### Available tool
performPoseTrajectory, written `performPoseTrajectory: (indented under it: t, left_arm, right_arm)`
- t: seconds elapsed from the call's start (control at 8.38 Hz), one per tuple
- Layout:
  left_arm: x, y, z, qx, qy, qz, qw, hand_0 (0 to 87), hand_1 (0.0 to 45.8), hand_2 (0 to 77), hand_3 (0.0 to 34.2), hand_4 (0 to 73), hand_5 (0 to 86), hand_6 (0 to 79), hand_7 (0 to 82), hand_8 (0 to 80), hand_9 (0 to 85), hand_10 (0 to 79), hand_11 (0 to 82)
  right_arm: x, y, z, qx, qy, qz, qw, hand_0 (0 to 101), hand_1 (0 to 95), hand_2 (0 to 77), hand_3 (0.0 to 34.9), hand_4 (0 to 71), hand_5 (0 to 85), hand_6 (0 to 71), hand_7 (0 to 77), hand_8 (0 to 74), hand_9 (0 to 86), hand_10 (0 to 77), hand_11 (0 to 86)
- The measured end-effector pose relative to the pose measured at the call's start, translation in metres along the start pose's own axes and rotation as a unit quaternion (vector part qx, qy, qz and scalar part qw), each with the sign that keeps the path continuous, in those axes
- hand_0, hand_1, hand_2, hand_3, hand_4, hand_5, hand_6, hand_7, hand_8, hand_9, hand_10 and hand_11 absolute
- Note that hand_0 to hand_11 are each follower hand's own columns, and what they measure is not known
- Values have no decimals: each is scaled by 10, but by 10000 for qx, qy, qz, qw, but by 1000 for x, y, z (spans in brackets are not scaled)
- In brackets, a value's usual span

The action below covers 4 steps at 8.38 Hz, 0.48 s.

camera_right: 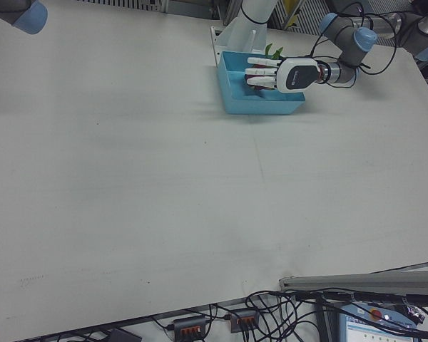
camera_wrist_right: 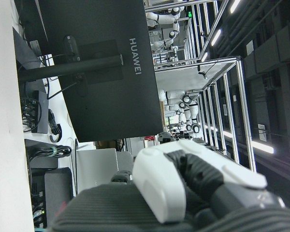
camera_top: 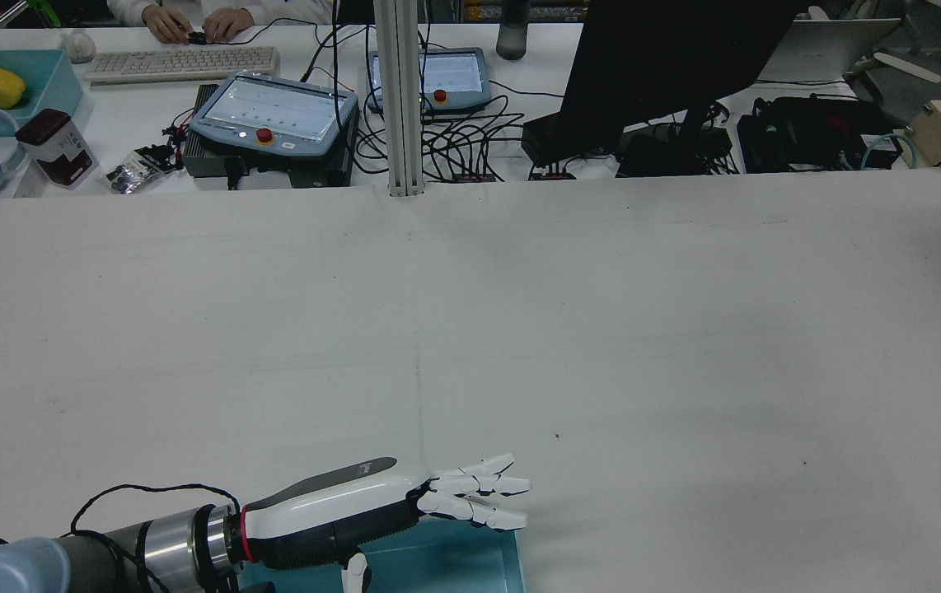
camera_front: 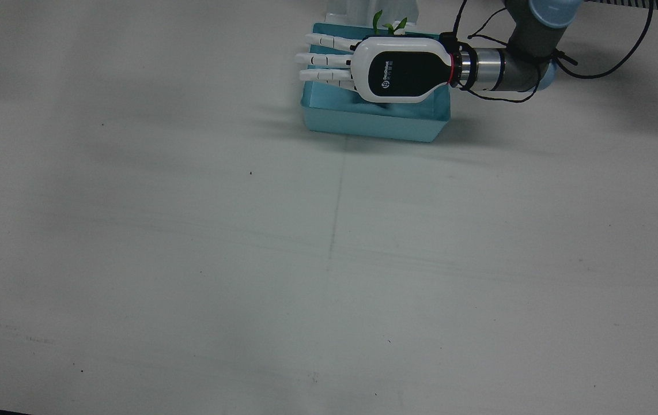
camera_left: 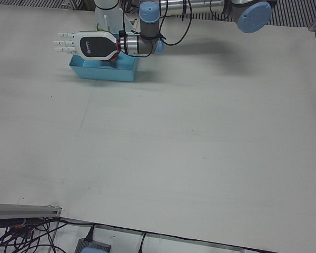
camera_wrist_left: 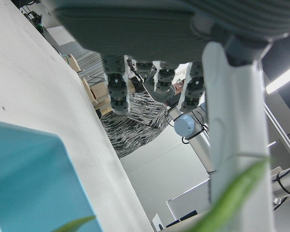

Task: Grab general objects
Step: 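Lower the dragon fruit onto the tray and open the left hand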

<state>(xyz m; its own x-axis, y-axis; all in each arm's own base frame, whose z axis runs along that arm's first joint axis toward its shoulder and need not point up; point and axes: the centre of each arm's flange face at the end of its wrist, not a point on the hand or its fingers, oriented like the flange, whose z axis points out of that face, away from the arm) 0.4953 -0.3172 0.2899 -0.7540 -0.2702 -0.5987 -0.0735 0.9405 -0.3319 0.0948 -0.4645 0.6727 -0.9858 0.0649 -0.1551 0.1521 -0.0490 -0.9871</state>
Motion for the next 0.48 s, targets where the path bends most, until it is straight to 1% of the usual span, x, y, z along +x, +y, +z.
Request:
performPoseTrajectory:
  t: [0.12,0.24,0.36,0.48]
  left_arm:
    - [-3,-1,-4,21,-37,-1,10000,551,0,5,0,196,27,109,71,60,11,376,11]
    - [-7,-4,-9,47,-73,2,10000,552,0,5,0,196,22,98,93,60,11,376,22]
    - [-9,-8,-16,94,-111,16,9999,552,0,5,0,196,22,98,93,60,11,376,22]
    - [-7,-20,-28,224,-138,81,9996,538,0,5,0,196,22,104,142,60,11,376,55]
  right_arm:
    - [0,0,0,2,-1,-1,10000,0,949,774,0,0,0,0,0,0,5,0,0]
    - [0,0,0,1,0,-2,10000,0,949,774,0,0,0,0,0,0,5,0,0]
    - [0,0,0,0,0,-2,10000,0,949,774,0,0,0,0,0,0,5,0,5]
    - [0,0,0,0,0,-2,10000,0,949,774,0,0,0,0,0,0,5,0,5]
